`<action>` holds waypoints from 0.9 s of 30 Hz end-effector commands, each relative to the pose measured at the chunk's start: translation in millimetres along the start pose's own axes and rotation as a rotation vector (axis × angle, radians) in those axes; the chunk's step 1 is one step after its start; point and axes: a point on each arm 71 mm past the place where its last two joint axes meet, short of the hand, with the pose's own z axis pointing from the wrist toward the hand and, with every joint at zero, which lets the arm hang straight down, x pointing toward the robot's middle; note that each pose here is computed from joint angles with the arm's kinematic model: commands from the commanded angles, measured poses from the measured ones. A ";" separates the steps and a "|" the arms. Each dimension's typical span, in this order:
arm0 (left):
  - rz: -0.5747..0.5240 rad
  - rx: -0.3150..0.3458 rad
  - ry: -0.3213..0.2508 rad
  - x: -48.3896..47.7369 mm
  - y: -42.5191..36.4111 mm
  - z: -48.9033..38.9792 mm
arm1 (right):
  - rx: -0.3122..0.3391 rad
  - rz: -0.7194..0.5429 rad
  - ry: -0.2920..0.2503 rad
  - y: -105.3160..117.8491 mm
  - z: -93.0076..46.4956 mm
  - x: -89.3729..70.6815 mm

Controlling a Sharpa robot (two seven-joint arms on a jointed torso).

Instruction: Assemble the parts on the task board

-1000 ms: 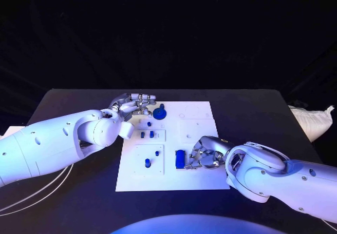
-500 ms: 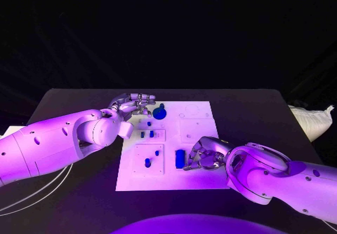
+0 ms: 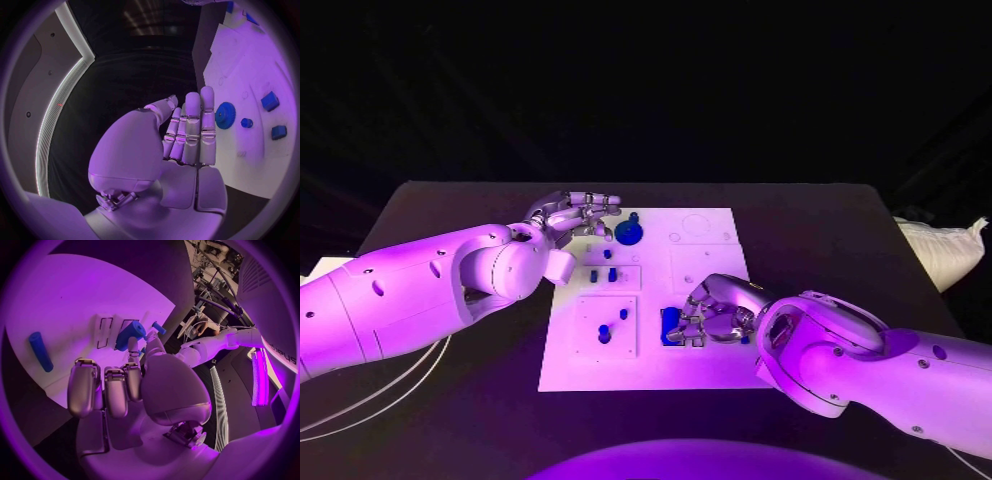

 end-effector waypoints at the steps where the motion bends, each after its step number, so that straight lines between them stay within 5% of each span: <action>1: 0.002 0.006 0.023 2.7 -0.7 0.0 | 0.023 -0.018 -0.027 -0.4 2.4 -0.6; 13: 0.002 0.004 0.024 2.3 -0.6 -0.1 | 0.039 -0.063 -0.052 1.4 6.4 -0.6; 27: 0.002 0.001 0.025 2.2 -0.4 -0.3 | 0.063 -0.127 0.012 -1.3 9.3 4.1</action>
